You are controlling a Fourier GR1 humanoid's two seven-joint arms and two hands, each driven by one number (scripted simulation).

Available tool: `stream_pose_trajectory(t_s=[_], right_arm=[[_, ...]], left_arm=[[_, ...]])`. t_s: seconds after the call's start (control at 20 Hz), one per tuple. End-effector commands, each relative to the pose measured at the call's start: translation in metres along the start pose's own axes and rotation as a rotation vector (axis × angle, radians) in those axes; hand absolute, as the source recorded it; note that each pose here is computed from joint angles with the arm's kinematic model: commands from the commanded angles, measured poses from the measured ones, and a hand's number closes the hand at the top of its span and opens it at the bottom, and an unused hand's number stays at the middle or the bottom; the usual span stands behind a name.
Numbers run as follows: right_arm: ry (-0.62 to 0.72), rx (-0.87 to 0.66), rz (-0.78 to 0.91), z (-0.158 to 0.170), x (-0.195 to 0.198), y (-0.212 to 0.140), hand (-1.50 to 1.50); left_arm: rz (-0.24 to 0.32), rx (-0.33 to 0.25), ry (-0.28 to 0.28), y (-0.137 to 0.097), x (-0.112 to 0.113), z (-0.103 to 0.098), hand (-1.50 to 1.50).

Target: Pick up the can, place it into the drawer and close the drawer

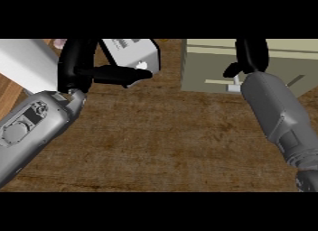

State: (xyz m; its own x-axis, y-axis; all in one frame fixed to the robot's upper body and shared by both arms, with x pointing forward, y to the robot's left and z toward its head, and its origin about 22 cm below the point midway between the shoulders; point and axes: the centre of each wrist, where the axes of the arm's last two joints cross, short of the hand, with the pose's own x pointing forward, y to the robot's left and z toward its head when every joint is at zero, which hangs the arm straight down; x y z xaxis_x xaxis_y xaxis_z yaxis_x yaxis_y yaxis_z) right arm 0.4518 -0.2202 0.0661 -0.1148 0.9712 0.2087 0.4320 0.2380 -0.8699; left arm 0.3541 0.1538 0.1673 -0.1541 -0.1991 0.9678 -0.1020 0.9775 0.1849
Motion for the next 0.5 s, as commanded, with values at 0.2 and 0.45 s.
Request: stream_pose_trajectory(t_s=[0.2, 0.45], right_arm=[[0.054, -0.086, -0.363, -0.018, 0.056, -0.002, -1.50], [0.048, -0.103, -0.571, -0.032, 0.071, -0.015, -1.50]], left_arm=[[-0.007, -0.004, -0.007, 0.007, -0.007, 0.006, -1.50], [-0.015, 0.032, 0.015, 0.016, -0.023, 0.010, -1.50]])
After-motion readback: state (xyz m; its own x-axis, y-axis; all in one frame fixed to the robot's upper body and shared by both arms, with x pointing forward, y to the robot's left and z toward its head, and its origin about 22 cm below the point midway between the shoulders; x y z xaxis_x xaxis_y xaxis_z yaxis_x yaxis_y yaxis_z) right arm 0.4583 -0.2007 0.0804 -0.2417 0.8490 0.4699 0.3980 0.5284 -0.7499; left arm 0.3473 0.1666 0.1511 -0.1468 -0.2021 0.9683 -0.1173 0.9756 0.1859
